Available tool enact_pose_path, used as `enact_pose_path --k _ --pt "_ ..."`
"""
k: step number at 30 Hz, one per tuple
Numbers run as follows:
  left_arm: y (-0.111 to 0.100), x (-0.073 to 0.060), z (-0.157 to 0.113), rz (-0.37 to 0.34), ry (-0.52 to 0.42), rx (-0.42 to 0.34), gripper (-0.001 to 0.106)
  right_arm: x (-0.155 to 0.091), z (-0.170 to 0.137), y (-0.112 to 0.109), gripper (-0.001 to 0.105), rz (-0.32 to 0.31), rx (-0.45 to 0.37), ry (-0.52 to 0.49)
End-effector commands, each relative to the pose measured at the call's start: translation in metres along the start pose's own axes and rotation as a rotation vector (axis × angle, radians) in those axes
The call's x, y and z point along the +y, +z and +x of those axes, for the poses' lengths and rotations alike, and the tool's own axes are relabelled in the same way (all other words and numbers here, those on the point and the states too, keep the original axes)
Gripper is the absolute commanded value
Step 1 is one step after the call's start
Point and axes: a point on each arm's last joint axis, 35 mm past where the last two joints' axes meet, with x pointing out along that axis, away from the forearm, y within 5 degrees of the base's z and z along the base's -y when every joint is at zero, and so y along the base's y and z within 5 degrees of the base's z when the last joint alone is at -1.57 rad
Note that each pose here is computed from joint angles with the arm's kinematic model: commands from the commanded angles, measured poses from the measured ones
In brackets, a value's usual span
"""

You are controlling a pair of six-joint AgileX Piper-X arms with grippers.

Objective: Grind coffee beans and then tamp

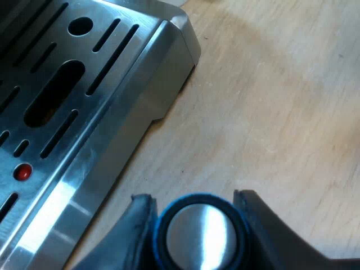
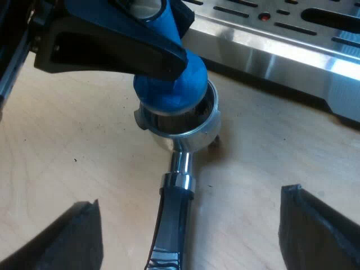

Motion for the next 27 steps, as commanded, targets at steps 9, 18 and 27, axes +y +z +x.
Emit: enact_pose_path --k 9,18,27 --pt "-0.004 -0.001 0.0 0.008 -0.012 -0.001 0.019 -0.001 -0.001 0.002 0.066 -0.007 -0.009 -0.002" --pt "-0.003 0.0 0.004 0.011 -0.014 -0.015 0.019 -0.001 -0.001 0.002 0.066 -0.007 -0.009 -0.002" --pt "-0.01 0.001 0.013 0.001 -0.044 0.025 0.019 -0.001 -0.001 0.002 0.066 -0.007 -0.01 -0.016"
